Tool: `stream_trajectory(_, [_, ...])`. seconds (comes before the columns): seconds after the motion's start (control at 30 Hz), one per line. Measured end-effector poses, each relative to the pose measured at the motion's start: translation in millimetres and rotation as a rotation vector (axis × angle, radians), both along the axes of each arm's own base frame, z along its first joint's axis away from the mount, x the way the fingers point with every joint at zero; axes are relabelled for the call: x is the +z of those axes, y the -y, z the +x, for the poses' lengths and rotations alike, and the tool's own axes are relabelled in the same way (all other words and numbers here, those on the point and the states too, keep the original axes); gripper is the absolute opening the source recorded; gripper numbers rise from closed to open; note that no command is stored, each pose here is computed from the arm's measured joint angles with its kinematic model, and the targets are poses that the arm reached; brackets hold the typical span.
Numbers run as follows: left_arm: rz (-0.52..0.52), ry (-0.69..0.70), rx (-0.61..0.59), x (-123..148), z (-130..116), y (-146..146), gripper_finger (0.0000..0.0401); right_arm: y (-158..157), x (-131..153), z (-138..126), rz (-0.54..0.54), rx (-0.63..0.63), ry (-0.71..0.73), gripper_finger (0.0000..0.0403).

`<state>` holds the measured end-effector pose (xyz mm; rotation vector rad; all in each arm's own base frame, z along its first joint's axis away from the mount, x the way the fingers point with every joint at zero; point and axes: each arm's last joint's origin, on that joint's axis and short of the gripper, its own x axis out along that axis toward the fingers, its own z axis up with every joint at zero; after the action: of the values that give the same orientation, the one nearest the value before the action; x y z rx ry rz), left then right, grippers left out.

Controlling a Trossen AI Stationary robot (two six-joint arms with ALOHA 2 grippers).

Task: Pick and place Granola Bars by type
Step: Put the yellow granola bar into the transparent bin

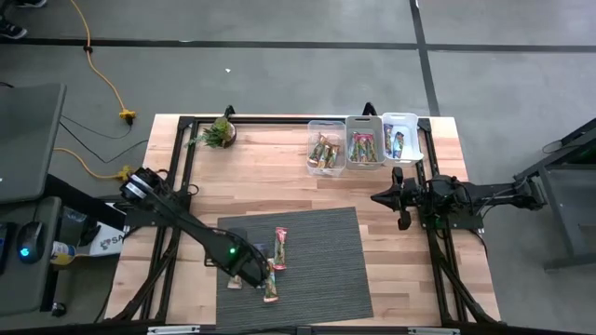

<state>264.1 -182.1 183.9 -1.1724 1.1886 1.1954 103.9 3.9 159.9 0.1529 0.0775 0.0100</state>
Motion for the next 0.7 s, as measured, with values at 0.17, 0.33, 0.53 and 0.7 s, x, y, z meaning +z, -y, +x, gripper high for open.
stream_trajectory(0.17, [-0.032,-0.030,-0.006,-7.9,0.8,5.8,0.0227,0.0,-0.5,0.3,0.000,0.000,-0.006,0.0000])
stream_trajectory(0.33, [-0.036,-0.025,-0.005,-7.8,1.4,6.0,0.0227,0.0,-1.0,0.8,-0.001,0.000,-0.013,0.0000])
stream_trajectory(0.53, [-0.047,-0.012,-0.005,-21.8,-1.8,3.8,0.0227,-0.1,-1.5,1.1,-0.001,0.000,-0.019,0.0000])
stream_trajectory(0.7, [-0.085,0.036,-0.004,-32.5,-1.4,4.2,0.0227,0.0,-1.5,1.0,-0.001,0.000,-0.019,0.0000])
